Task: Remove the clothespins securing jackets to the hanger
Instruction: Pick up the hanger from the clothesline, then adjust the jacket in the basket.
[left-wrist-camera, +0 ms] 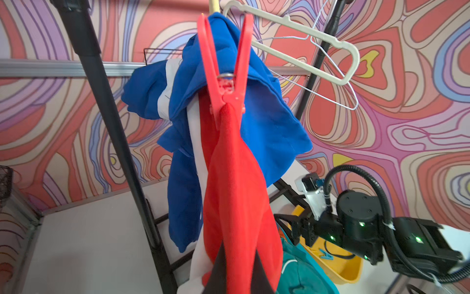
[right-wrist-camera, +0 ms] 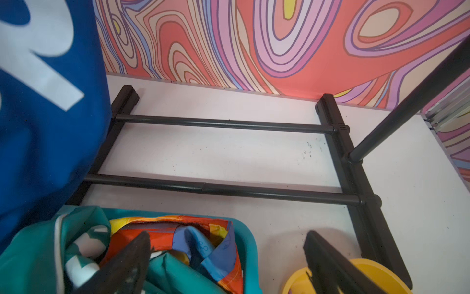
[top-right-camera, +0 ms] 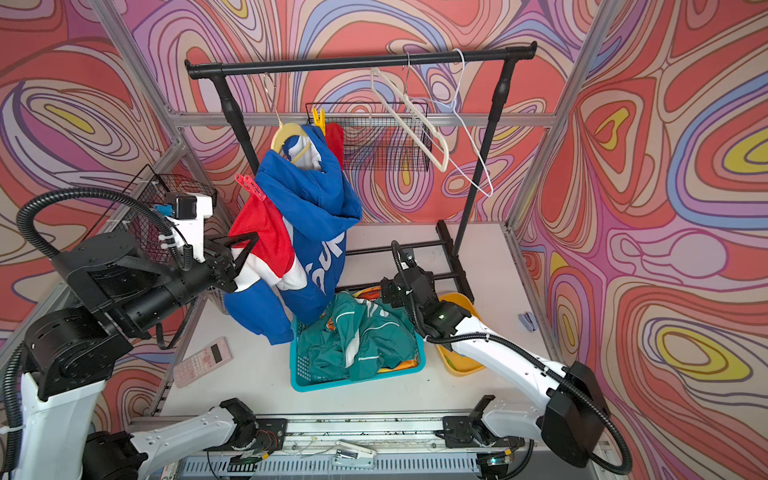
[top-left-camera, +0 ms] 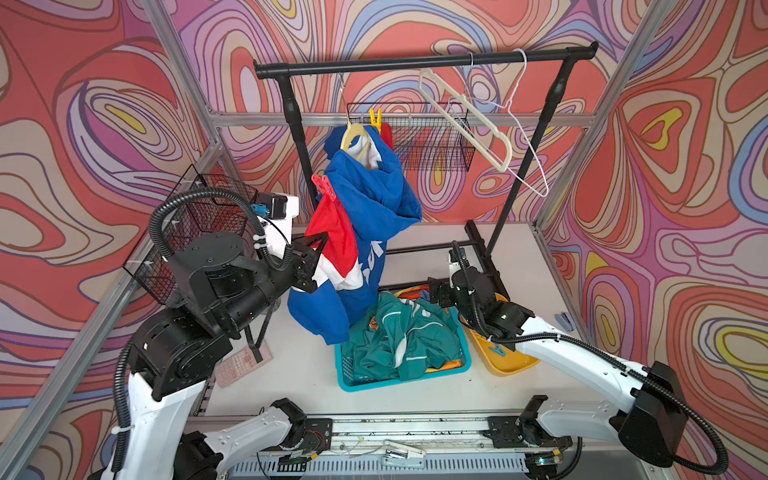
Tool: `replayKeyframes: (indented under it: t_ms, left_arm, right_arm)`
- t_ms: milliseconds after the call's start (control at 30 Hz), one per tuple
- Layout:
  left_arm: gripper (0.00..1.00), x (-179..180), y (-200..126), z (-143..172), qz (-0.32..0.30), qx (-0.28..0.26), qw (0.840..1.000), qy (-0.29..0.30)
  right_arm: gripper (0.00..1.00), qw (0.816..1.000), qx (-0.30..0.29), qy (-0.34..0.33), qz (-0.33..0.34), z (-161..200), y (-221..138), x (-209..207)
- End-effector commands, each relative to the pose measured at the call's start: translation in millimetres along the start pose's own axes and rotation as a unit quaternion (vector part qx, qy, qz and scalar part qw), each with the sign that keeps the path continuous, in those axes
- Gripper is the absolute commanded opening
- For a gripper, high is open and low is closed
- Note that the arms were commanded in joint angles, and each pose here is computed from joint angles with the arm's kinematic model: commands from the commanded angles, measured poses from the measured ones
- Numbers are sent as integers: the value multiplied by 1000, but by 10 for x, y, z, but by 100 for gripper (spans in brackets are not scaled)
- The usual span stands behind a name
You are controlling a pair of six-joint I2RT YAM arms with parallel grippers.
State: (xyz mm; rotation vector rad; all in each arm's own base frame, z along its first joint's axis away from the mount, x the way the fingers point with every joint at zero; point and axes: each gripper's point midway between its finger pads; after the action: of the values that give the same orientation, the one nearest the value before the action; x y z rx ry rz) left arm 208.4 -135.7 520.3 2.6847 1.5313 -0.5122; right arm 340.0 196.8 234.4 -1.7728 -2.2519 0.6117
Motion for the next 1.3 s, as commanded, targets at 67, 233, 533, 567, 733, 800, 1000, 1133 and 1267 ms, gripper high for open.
replayKeyframes:
  t_ms: [67, 233, 533, 567, 733, 800, 1000, 1133, 1267]
  left_arm:
    - [0, -347, -255, -227, 102, -47, 993, -35]
    - [0, -411, -425, -239, 127, -55, 989, -45]
    - [0, -558, -417, 52, 183, -8, 981, -64]
    - [0, -558, -398, 103, 184, -1, 981, -65]
    - [0, -540, -324, 379, 188, 38, 979, -64]
    - [0, -522, -318, 433, 186, 42, 980, -64]
    - [0, -545, -210, 607, 199, 65, 975, -74]
    - [0, -521, -102, 759, 201, 73, 974, -75]
    - [0, -474, -87, 822, 196, 61, 977, -64]
  right_arm:
    - [99, 1000, -11, 10, 4, -76, -32, -126]
    - [99, 1000, -18, 15, 3, -55, -23, -253]
    - [98, 998, -57, -8, 39, -54, -97, -535]
    - [98, 997, -61, -13, 44, -50, -104, -572]
    - [98, 991, -73, -38, 106, -9, -127, -876]
    - [98, 990, -81, -46, 109, -7, -153, -892]
    - [98, 989, -95, -68, 93, 73, -189, -846]
    - [98, 986, -111, -65, 109, 133, -246, -936]
    - [98, 987, -103, -78, 95, 279, -131, -969]
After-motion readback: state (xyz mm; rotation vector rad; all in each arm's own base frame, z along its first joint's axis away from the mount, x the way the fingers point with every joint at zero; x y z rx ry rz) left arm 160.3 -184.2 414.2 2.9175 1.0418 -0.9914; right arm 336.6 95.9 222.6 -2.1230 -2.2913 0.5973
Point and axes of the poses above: each gripper's point midway between its finger pads, its own y axis out along the fingers, its own x axis along the line the jaws close on, z = x × y, and after that the axes turned 6 degrees about -y, right-handed
